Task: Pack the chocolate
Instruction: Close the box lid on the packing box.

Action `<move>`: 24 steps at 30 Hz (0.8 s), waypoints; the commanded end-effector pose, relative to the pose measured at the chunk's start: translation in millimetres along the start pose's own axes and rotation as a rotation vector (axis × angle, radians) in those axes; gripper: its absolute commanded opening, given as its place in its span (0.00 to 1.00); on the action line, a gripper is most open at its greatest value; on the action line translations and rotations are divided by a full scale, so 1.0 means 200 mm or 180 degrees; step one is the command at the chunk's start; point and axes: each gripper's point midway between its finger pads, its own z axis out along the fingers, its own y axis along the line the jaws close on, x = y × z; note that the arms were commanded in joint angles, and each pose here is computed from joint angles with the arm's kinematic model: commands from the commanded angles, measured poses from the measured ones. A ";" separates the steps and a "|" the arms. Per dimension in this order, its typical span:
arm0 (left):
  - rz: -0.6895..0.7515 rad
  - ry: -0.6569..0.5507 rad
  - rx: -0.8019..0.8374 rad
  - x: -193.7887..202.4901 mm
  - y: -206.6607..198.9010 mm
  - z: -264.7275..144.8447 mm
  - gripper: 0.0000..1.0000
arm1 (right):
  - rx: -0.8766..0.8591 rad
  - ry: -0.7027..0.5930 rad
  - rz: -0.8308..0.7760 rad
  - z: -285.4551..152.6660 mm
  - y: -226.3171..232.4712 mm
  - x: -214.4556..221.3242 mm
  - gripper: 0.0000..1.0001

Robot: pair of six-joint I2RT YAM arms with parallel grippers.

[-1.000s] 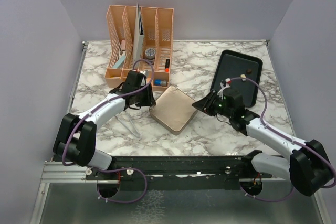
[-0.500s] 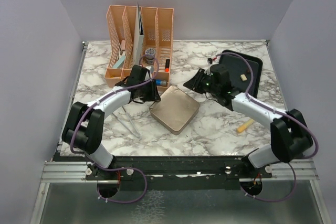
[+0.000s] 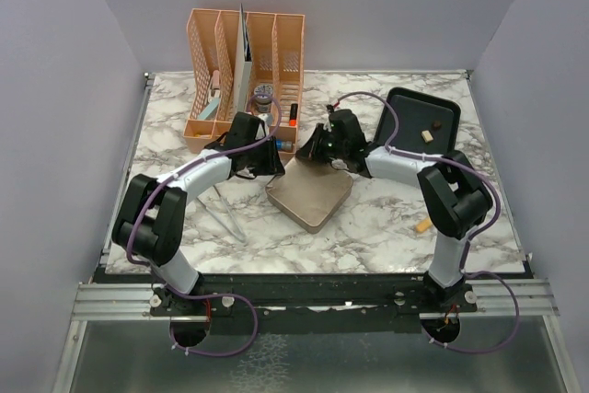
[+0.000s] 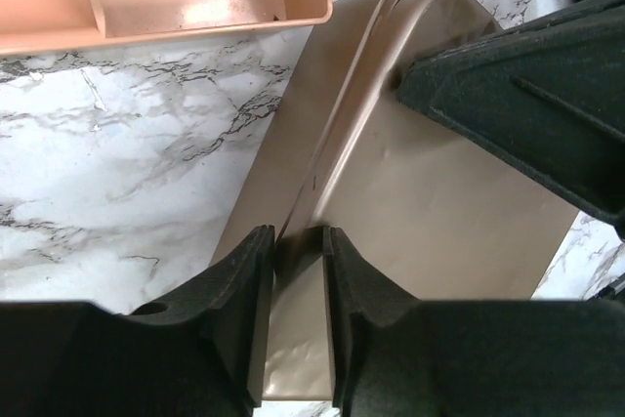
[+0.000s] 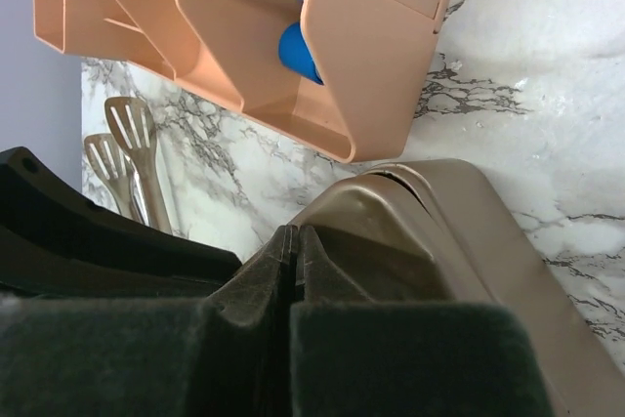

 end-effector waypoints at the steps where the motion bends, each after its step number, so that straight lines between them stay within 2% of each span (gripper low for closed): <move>1: 0.0042 0.0194 -0.0058 0.05 0.01 0.01 0.35 | 0.0688 0.0330 0.0053 -0.01 -0.32 0.23 0.01; 4: 0.0004 0.0284 0.0050 0.08 -0.02 -0.02 0.35 | 0.0568 0.0304 -0.0050 -0.05 -0.24 0.17 0.01; 6: -0.0052 0.0278 0.0124 0.11 -0.05 -0.05 0.35 | 0.0456 0.0261 -0.0090 -0.10 -0.16 0.12 0.04; 9: -0.0107 0.0233 0.0230 0.16 -0.10 -0.11 0.33 | 0.0315 0.0205 -0.0126 -0.22 -0.04 0.06 0.14; 13: -0.0198 0.0203 0.0380 0.25 -0.17 -0.16 0.32 | 0.0236 0.0121 -0.0125 -0.39 0.04 0.03 0.32; 17: -0.0264 0.0143 0.0601 0.35 -0.30 -0.19 0.31 | 0.0415 -0.0040 -0.0086 -0.57 0.01 0.03 0.40; 21: -0.0351 0.0021 0.0923 0.40 -0.47 -0.26 0.30 | 0.0808 -0.0317 -0.0097 -0.76 -0.10 0.00 0.58; 24: -0.0274 -0.0052 0.0991 0.44 -0.57 -0.30 0.32 | 0.1011 -0.0456 -0.0072 -0.87 -0.17 0.01 0.65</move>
